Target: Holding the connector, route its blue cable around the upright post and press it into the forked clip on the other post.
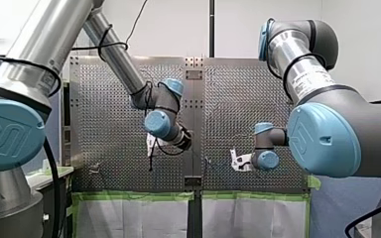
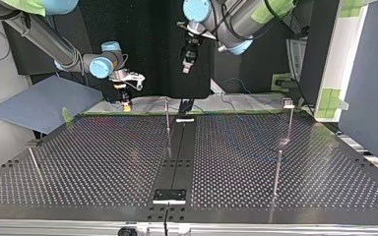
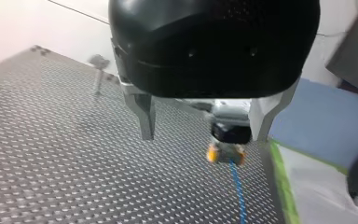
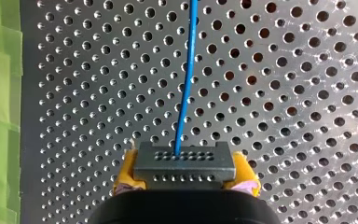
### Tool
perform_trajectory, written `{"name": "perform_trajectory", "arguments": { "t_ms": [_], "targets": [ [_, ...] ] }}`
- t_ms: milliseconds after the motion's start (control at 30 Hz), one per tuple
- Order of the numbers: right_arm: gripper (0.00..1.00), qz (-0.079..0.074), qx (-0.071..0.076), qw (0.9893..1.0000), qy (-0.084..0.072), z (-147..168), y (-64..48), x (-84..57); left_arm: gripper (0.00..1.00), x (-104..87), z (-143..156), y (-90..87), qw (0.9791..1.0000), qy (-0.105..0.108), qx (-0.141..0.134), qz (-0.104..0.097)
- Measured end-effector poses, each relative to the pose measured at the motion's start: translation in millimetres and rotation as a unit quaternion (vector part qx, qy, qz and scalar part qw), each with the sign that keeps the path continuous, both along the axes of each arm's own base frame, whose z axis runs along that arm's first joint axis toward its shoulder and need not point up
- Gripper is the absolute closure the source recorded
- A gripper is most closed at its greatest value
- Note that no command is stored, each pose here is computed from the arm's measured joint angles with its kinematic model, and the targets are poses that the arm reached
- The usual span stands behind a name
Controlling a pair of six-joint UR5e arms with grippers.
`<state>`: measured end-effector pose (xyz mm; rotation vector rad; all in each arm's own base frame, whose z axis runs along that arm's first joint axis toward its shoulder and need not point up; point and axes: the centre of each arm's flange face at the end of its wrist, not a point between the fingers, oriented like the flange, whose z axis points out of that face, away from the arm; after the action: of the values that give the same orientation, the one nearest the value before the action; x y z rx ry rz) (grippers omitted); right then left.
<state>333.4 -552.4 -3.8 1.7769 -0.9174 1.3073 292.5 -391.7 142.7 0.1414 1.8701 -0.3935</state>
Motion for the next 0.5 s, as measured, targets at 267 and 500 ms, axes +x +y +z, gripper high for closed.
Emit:
{"name": "perform_trajectory", "arguments": {
  "t_ms": [267,500],
  "targets": [
    [1.00,0.000,0.003,1.0000,0.001,-0.3,0.6,-0.4,0.00,-15.5,16.7,16.2,0.9991,-0.027,-0.034,-0.001],
    [1.00,0.000,0.004,1.0000,0.002,-0.3,0.9,-0.3,0.00,-30.7,29.9,30.1,0.9967,-0.052,-0.063,-0.006]
  ]
}}
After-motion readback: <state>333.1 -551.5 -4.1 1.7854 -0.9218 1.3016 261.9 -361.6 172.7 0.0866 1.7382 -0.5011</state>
